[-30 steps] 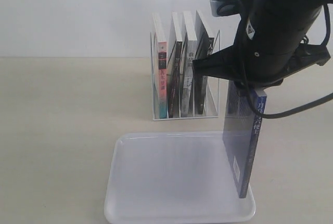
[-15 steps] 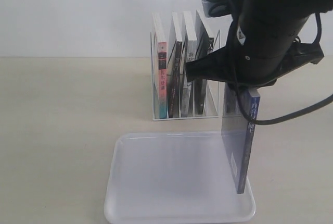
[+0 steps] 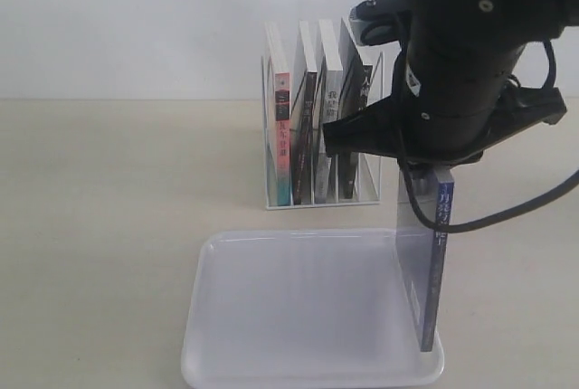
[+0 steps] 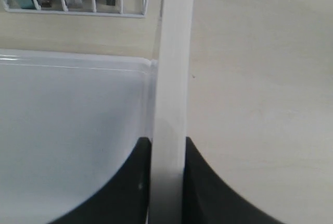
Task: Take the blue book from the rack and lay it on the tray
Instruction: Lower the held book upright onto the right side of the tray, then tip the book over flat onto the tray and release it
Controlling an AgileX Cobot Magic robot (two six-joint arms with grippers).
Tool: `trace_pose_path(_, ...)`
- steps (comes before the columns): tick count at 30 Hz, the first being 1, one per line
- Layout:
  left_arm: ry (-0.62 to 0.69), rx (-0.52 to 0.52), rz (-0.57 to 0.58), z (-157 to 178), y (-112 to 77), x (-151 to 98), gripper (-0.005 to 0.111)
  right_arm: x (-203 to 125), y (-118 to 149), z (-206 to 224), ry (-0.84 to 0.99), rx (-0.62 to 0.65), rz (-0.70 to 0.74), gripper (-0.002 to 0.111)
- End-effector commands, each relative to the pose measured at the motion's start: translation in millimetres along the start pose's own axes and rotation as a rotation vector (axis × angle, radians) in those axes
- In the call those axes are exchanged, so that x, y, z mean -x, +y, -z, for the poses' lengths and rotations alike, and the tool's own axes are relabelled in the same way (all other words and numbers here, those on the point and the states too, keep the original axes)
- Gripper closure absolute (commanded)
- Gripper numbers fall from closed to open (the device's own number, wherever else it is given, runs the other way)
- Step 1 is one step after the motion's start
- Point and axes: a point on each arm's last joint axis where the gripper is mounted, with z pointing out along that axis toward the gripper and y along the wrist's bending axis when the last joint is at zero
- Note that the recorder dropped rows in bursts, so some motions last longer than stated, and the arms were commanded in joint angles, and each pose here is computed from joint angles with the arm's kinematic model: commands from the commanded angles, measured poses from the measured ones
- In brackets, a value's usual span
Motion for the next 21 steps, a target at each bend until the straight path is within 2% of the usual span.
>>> trace_pose_path(1,-0.014,-0.009,0.016,-0.1,-0.7,0.5,0.102,-5.5,0.1,-9.7,-0.045,0.009,0.001,0.109)
trace_pose_path(9,-0.014,-0.009,0.016,-0.1,-0.7,0.5,0.102,-9.9,-3.9,-15.4,-0.043,-0.037,0.002,0.109)
trace_pose_path(21,-0.014,-0.009,0.016,-0.1,-0.7,0.5,0.102,-13.5,9.8,-11.1,-0.066,0.031,0.034,0.109)
